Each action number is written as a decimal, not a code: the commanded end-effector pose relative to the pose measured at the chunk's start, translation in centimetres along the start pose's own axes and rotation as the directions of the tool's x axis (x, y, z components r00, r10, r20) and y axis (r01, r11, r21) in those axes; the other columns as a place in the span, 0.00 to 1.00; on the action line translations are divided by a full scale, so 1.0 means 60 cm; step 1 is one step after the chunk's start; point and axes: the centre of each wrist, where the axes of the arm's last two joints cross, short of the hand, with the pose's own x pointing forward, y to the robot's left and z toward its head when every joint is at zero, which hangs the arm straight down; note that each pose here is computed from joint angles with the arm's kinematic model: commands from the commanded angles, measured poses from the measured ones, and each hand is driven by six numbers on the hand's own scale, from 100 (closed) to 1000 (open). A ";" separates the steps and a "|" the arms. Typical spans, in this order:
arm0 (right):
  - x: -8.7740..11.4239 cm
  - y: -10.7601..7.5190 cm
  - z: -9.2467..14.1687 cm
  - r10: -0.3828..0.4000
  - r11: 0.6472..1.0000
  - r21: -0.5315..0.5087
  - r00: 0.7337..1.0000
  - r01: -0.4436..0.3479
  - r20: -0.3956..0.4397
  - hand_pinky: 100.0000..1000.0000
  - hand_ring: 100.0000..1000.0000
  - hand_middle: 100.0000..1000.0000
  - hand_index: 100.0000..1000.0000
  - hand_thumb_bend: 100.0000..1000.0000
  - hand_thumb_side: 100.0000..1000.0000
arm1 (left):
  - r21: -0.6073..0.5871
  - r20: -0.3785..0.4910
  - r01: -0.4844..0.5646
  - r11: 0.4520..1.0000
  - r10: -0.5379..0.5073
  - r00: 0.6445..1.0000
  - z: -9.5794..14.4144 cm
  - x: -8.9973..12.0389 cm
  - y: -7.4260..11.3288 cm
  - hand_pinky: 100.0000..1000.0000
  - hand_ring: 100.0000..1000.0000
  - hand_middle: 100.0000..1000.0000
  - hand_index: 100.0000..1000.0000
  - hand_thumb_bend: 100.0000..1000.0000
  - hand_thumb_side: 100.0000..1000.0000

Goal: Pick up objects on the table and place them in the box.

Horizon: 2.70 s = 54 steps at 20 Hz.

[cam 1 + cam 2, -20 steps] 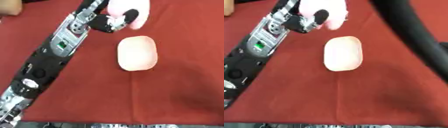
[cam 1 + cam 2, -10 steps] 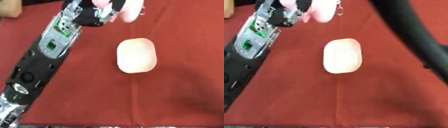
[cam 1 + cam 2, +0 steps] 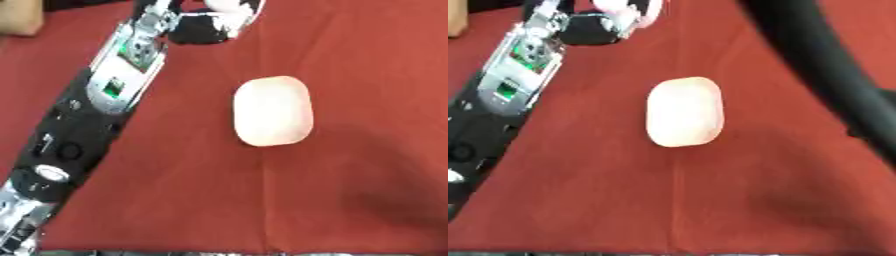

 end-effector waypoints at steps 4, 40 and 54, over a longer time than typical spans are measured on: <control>0.007 -0.006 -0.006 0.014 1.000 0.004 1.000 -0.014 0.022 0.54 0.75 0.83 0.95 0.00 0.67 | -0.100 0.023 0.042 0.994 -0.040 0.999 -0.003 -0.009 -0.012 0.00 0.04 0.11 0.26 0.00 0.26; 0.007 -0.007 -0.007 0.011 1.000 0.021 1.000 -0.011 0.022 0.54 0.75 0.83 0.95 0.00 0.67 | -0.637 0.226 0.277 0.719 -0.170 0.959 0.016 -0.036 -0.056 0.54 0.68 0.71 0.80 0.63 1.00; 0.007 -0.008 -0.005 0.018 1.000 0.009 1.000 -0.018 0.015 0.54 0.75 0.83 0.95 0.00 0.67 | 0.135 0.134 -0.237 0.962 0.219 0.966 0.035 0.026 0.025 0.36 0.67 0.71 0.82 0.00 0.92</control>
